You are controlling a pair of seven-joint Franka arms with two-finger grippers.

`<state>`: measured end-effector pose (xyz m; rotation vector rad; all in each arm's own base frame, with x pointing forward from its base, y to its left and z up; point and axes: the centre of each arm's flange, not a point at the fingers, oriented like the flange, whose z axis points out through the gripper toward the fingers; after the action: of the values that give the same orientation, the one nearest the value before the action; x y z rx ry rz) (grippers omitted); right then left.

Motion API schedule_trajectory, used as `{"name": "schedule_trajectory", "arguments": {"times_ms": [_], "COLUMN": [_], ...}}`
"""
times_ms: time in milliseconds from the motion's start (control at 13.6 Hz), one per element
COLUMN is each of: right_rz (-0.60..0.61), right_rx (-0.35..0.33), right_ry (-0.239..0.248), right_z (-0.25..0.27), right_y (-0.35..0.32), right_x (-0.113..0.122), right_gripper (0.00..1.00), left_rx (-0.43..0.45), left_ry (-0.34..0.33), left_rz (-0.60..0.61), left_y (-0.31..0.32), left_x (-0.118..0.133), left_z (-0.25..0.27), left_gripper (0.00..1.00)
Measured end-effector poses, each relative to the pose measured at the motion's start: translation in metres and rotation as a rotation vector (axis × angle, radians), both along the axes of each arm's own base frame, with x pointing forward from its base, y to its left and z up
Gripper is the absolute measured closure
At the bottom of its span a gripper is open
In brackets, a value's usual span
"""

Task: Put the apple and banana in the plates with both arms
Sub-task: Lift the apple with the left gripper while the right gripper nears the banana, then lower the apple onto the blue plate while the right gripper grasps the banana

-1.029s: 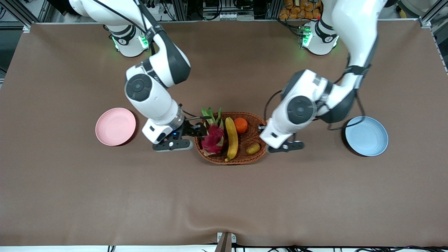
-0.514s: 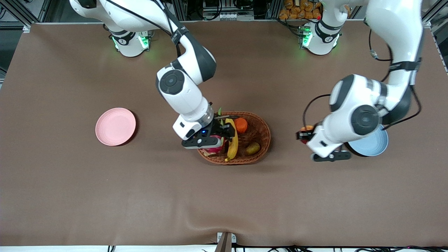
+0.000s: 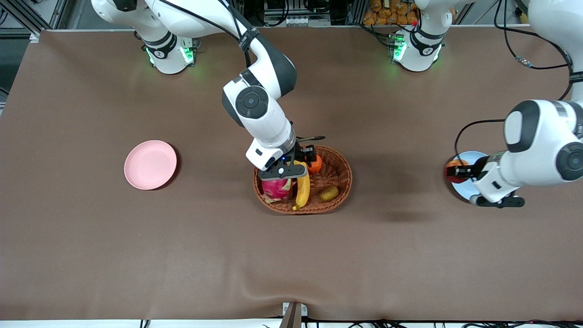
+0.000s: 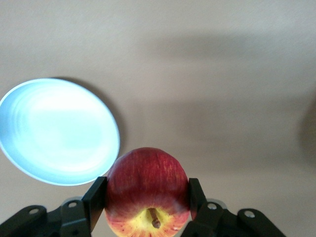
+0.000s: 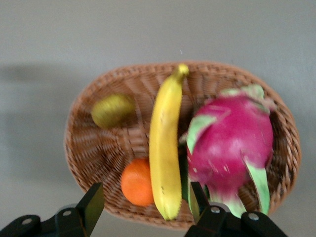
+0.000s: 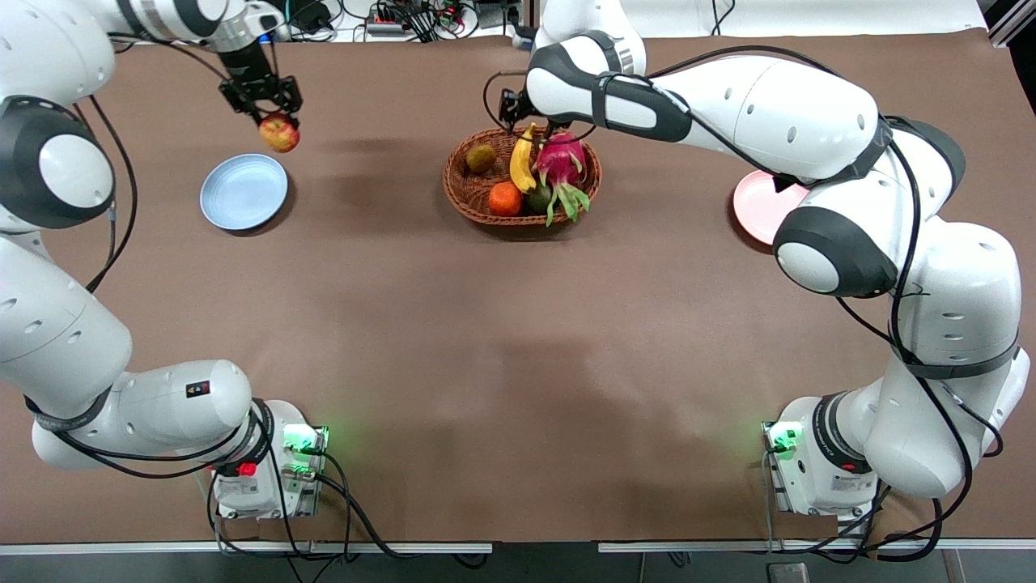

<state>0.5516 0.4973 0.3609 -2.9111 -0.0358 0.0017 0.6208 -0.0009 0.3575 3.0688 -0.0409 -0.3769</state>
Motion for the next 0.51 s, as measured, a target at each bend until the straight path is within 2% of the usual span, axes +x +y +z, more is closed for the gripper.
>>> {"name": "schedule_trajectory", "arguments": {"times_ms": [147, 294, 514], "right_rz": [0.015, 0.021, 0.012], "right_rx": [-0.035, -0.054, -0.048], "right_ry": [0.053, 0.079, 0.126], "right_z": [-0.012, -0.025, -0.047], "right_y": [0.001, 0.005, 0.015], "right_x": [-0.009, -0.017, -0.028], "right_gripper": [0.21, 0.21, 0.22], "left_rx": [-0.006, -0.014, 0.016], "left_ry": [-0.024, -0.063, -0.094], "left_rz": [-0.029, -0.063, -0.081], "left_y": [0.023, 0.056, 0.103], "left_x": [-0.013, -0.027, -0.046], "left_z": [-0.005, -0.012, -0.037], "left_gripper": [0.29, 0.29, 0.29]}}
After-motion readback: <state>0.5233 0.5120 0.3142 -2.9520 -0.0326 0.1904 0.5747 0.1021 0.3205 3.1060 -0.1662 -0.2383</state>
